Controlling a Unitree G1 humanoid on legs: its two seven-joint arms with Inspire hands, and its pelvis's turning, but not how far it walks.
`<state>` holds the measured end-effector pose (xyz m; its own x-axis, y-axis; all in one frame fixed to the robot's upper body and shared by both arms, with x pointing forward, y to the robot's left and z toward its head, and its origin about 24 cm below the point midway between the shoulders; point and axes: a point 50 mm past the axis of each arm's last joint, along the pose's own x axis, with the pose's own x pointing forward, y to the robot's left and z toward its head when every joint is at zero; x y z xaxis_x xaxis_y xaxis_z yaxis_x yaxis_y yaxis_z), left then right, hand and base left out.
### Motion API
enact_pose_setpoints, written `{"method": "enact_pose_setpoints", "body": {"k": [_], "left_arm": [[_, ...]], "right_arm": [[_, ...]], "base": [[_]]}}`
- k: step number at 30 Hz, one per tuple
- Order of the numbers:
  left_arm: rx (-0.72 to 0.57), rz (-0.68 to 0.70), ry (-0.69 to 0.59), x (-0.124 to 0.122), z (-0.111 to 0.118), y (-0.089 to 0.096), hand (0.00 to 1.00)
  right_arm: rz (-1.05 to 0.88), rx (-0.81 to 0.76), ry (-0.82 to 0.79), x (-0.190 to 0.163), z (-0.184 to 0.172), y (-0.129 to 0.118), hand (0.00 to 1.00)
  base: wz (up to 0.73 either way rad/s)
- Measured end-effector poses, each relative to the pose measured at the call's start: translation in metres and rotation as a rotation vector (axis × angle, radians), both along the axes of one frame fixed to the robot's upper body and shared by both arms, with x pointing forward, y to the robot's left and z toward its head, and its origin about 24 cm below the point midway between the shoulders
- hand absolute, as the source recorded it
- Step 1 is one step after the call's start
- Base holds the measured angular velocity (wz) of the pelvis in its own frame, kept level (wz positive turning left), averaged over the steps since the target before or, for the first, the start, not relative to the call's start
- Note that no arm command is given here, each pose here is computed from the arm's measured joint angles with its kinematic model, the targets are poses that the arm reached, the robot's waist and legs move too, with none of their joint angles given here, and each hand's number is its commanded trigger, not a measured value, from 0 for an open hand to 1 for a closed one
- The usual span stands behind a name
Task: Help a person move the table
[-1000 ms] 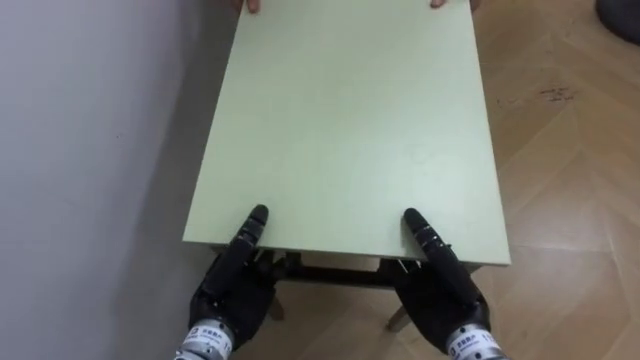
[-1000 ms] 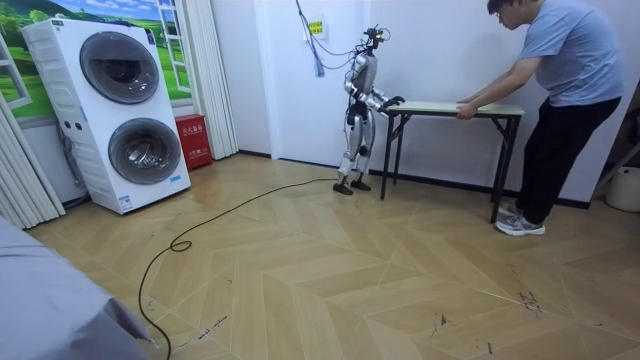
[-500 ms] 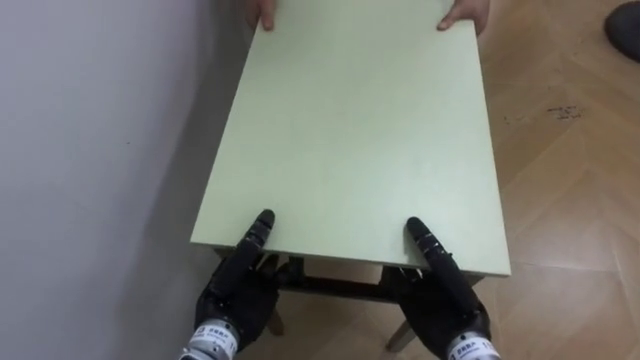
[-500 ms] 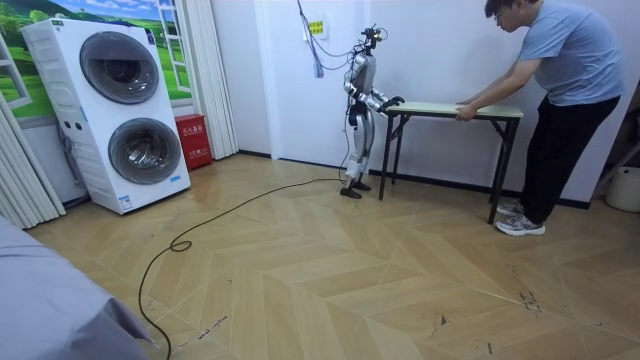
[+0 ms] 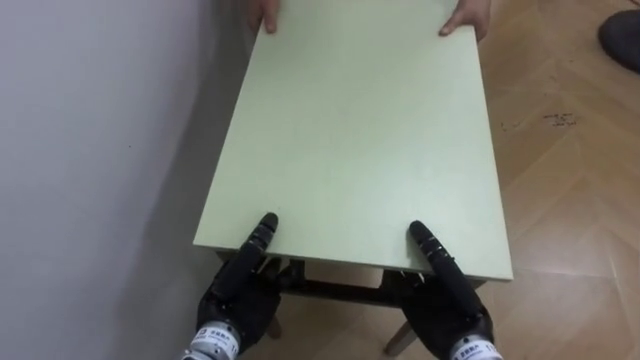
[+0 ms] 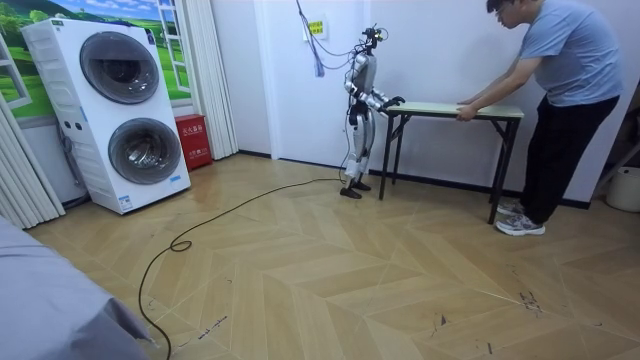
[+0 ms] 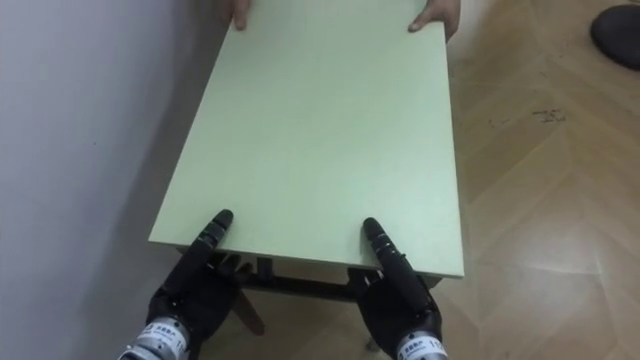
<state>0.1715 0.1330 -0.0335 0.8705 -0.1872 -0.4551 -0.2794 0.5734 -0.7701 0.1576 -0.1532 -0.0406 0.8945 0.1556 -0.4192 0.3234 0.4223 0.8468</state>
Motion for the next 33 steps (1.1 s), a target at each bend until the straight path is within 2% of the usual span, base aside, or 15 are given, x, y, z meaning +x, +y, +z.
{"method": "enact_pose_setpoints", "body": {"k": [10,11,13,14,15,16,17,20,24,26,33], "left_arm": [[0.051,-0.009,0.022,-0.004,-0.012,0.0,1.0],[0.051,-0.01,0.027,-0.006,-0.015,0.001,0.93],[0.046,-0.016,0.035,-0.009,-0.02,0.002,0.67],[0.044,-0.015,0.036,-0.009,-0.02,0.002,0.49],[0.043,-0.013,0.037,-0.009,-0.021,0.002,0.0],[0.042,-0.014,0.037,-0.01,-0.021,0.002,0.0],[0.043,-0.018,0.033,-0.01,-0.022,0.002,0.0],[0.056,-0.031,0.021,-0.012,-0.023,0.003,0.0],[0.231,-0.187,-0.08,-0.009,-0.021,0.005,0.0],[0.263,-0.217,-0.083,-0.008,-0.024,0.006,0.0],[0.257,-0.261,-0.095,-0.011,-0.026,0.004,0.0]], "right_arm": [[-0.009,0.013,0.036,-0.005,-0.015,0.002,1.0],[-0.008,0.01,0.043,-0.006,-0.018,0.002,1.0],[-0.006,0.006,0.054,-0.009,-0.021,0.001,1.0],[-0.005,0.007,0.057,-0.009,-0.022,0.001,0.91],[-0.004,0.006,0.057,-0.009,-0.022,0.001,0.6],[-0.004,0.006,0.057,-0.009,-0.022,0.001,0.33],[-0.004,0.006,0.057,-0.009,-0.022,0.001,0.0],[-0.001,0.01,0.055,-0.01,-0.022,0.001,0.0],[0.048,-0.014,0.027,-0.012,-0.023,0.002,0.0],[0.063,-0.013,0.01,-0.013,-0.024,0.001,0.0],[0.085,-0.002,0.001,-0.013,-0.024,0.003,0.0]], "base": [[-0.04],[-0.03],[-0.04],[-0.03],[0.0],[0.0],[0.0],[0.0],[-0.06],[-0.04],[-0.01]]}}
